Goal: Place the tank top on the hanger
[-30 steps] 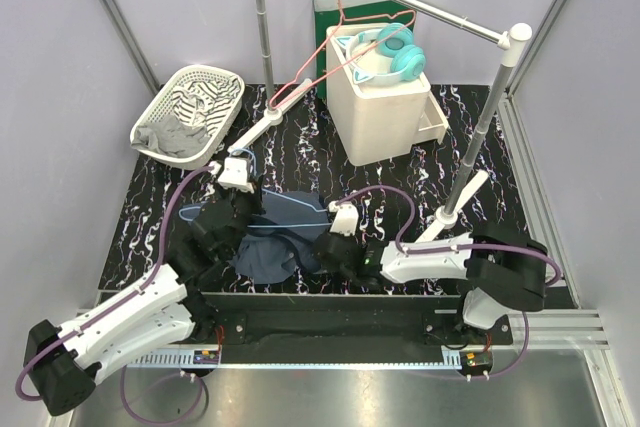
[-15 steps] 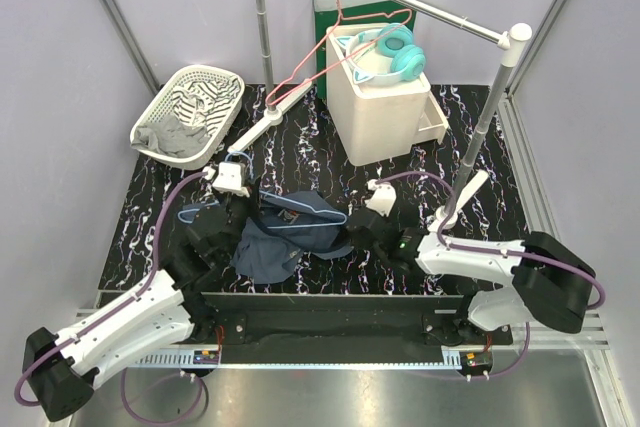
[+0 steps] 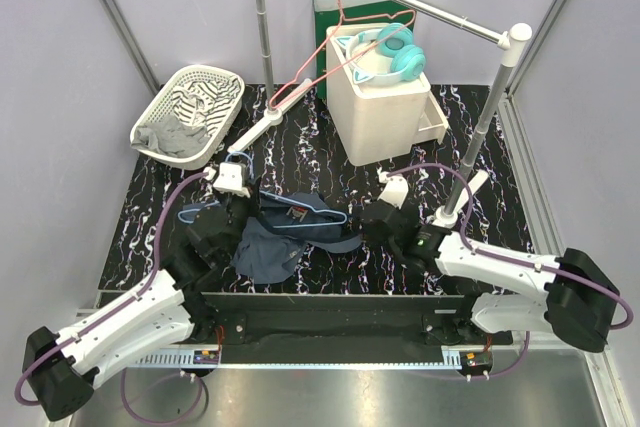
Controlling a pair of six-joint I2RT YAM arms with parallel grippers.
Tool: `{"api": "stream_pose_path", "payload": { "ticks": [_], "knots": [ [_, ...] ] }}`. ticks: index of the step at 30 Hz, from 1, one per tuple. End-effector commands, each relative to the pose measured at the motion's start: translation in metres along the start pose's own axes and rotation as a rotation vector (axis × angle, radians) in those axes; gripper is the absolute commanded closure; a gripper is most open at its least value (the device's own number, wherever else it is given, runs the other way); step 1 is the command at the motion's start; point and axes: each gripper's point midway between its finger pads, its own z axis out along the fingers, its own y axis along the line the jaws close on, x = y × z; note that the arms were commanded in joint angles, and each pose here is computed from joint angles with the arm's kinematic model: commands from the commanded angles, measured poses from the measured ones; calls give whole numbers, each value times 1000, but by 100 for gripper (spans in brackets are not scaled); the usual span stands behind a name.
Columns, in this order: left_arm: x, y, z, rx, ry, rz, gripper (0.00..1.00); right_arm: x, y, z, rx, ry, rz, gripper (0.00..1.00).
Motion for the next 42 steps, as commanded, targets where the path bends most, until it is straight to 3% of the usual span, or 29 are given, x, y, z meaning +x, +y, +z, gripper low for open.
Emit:
{"api": "stream_pose_path", "payload": {
  "ticks": [1, 16, 34, 42],
  "knots": [
    [-19, -4, 3, 10, -71, -31, 100, -39, 16, -22, -48, -52, -8, 100],
    [-16, -5, 5, 8, -64, -32, 100, -55, 93, -60, -319, 7, -54, 100],
    [-20, -8, 1, 34, -88, -66, 100, -72, 205, -58, -528, 12, -209, 100],
    [-26, -6, -4, 39, -118, -94, 100, -75, 217, -67, -576, 12, -222, 100]
  ]
}}
